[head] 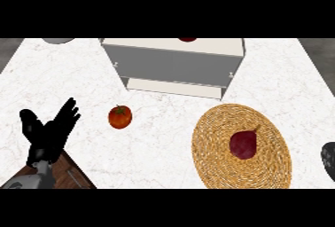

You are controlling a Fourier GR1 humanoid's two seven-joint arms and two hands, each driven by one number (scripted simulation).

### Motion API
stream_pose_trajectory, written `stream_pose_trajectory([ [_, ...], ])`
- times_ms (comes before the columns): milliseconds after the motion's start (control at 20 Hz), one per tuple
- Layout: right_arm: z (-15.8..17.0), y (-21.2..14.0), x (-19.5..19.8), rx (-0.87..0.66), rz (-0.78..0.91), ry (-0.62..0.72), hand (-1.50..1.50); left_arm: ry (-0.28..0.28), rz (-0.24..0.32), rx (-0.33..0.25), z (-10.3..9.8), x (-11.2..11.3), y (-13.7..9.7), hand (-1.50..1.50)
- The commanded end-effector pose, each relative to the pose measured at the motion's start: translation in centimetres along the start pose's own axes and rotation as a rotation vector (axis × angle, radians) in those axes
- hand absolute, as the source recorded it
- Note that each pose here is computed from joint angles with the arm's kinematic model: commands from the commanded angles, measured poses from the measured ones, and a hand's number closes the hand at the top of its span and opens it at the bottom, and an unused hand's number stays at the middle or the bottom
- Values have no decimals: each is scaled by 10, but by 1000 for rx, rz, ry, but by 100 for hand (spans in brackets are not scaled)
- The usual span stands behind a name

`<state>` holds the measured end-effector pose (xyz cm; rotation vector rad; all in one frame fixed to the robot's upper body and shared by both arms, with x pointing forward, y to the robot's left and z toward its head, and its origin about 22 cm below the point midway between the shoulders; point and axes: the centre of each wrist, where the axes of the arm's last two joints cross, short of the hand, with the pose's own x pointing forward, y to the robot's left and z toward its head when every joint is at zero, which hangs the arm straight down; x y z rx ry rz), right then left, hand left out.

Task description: Pick the can from the placemat and place it in the tiered shelf

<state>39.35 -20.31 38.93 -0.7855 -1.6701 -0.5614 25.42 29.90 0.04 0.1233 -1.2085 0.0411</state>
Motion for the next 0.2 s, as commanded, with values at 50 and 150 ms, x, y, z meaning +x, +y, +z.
stream_pose_trajectory([
  [50, -10, -57, -13, 39, 1, 12, -150, 118, 27, 18, 9, -38, 18, 0],
  [150, -8, -81, -6, 37, -13, 10, -150, 110, 27, 10, 7, -35, 6, 0],
])
